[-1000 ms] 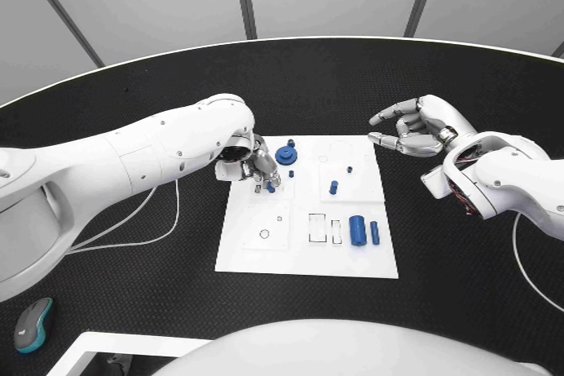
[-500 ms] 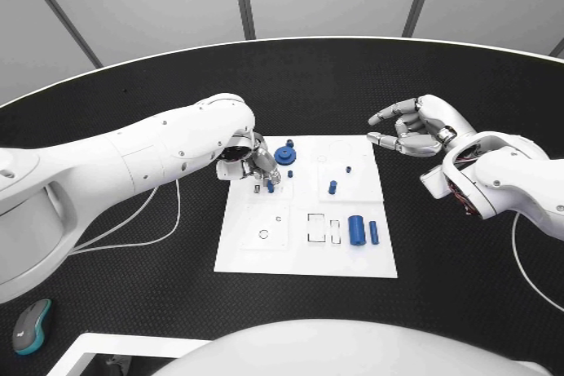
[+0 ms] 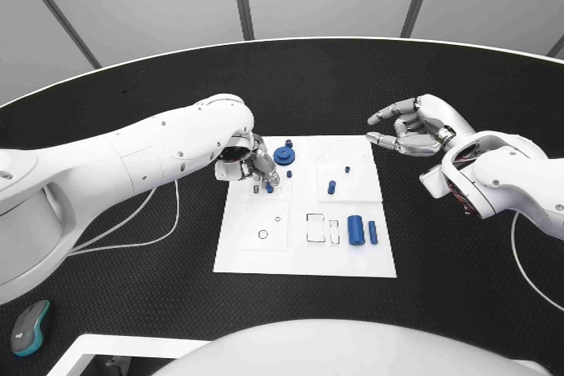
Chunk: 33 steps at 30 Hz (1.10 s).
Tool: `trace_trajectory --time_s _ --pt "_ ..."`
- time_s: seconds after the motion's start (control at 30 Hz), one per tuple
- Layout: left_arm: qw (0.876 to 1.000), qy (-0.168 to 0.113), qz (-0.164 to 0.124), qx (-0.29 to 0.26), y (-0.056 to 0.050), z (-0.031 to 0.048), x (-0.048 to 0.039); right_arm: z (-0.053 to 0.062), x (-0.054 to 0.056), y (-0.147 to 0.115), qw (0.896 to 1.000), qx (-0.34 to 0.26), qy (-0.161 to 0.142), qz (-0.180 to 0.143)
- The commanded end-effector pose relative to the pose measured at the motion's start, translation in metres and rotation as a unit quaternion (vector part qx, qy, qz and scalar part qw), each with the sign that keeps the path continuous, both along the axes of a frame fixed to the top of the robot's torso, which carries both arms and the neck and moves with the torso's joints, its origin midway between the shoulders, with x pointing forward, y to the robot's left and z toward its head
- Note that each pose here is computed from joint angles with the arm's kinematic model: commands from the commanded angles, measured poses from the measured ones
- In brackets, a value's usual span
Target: Assemble the parts on the task board
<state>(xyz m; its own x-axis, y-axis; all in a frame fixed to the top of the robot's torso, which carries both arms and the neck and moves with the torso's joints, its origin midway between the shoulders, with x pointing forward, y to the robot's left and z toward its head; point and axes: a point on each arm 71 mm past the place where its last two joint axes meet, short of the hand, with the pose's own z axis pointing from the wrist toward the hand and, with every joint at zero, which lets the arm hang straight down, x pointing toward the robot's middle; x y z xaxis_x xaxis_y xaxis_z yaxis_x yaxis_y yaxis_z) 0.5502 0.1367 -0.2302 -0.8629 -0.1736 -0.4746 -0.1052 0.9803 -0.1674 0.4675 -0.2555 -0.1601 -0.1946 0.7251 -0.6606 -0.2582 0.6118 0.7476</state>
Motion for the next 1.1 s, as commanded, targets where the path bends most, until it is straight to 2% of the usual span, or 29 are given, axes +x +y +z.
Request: trace_trajectory --time_s 0.03,1.1 --pt "1.0 0.002 0.01 0.016 0.0027 -0.0003 -0.0004 0.0 0.0 0.0 1.0 0.0 0.0 0.0" --pt "1.0 0.001 0.016 0.017 0.0084 -0.0005 0.0009 0.0002 0.0009 -0.0008 1.0 0.0 -0.003 -0.004"
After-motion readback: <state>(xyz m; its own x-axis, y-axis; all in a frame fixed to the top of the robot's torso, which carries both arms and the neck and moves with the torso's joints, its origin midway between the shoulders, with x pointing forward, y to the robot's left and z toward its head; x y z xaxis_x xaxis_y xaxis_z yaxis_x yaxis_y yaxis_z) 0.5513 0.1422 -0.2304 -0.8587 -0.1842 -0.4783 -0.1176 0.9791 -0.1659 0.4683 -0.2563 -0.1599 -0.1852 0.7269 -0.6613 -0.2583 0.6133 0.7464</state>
